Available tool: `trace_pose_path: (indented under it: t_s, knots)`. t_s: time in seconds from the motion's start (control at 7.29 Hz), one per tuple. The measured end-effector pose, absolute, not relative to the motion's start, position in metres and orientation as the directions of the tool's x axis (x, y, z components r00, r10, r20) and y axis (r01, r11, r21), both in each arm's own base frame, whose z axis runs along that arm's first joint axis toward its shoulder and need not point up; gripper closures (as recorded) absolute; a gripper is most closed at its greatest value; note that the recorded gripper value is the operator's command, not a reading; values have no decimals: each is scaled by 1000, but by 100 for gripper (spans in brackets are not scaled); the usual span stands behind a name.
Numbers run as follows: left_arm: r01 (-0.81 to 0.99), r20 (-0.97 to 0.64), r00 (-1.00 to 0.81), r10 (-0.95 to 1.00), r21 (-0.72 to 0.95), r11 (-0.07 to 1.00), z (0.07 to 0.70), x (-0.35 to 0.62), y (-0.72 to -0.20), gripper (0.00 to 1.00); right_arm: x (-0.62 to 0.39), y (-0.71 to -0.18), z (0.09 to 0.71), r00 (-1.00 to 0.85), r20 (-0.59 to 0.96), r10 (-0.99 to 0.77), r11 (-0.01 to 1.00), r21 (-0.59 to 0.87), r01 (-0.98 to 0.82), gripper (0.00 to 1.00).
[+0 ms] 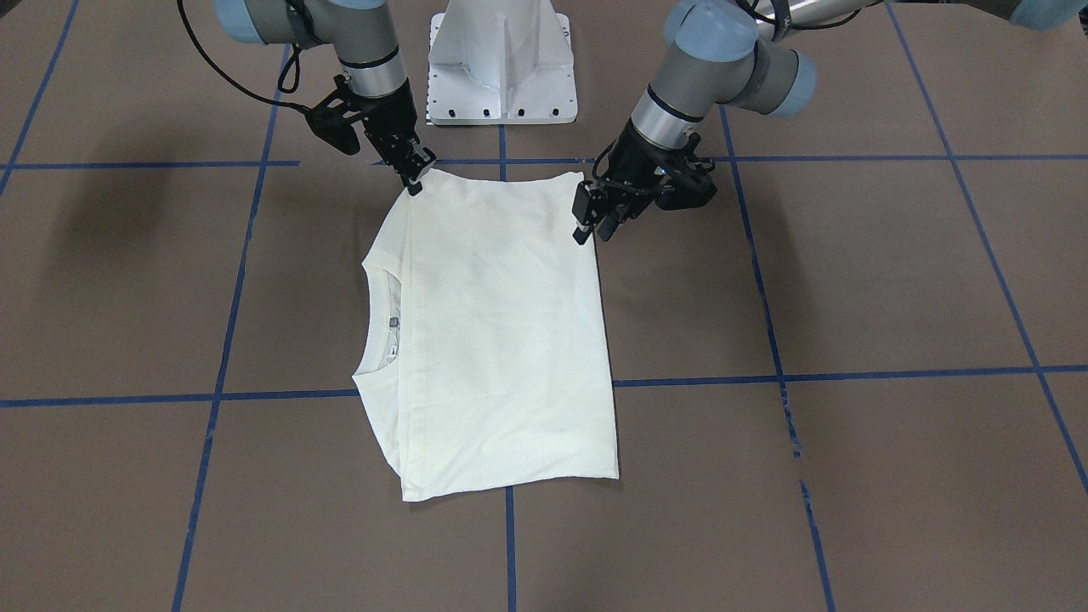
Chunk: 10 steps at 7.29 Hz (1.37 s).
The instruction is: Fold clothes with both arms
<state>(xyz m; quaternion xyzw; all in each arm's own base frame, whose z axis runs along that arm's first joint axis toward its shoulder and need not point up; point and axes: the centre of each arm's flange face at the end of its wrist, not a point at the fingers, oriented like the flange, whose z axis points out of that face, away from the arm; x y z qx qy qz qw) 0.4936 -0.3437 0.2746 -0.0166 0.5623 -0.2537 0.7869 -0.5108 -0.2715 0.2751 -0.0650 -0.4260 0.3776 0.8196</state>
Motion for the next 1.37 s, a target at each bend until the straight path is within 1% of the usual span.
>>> trace_pose_path:
  t_s: [0.27,0.55,0.82,0.96,1.1,1.23,1.37]
  knots:
    - [380,-810,293,-508,-389,839,276,511,-290,42,-510,-271,273,349,652,674,707,-430,-561,100]
    - [382,-767,345,-542,-413,827,277,530,-251,42,-510,-270,273,349,652,673,707,-429,-562,100]
    - [383,-757,369,-539,-404,831,283,542,-240,42,-510,-270,273,349,653,672,707,-427,-564,100]
    - [388,-753,380,-538,-399,831,288,547,-240,44,-510,-270,273,348,654,672,707,-426,-564,100]
    - [391,-749,386,-538,-396,831,292,549,-240,60,-510,-270,273,349,654,671,707,-425,-564,100]
    - [393,-747,389,-539,-395,831,294,551,-240,99,-510,-270,274,349,654,671,708,-425,-565,100]
    - [393,-746,390,-540,-395,830,294,551,-240,100,-509,-270,273,348,655,670,708,-425,-564,100]
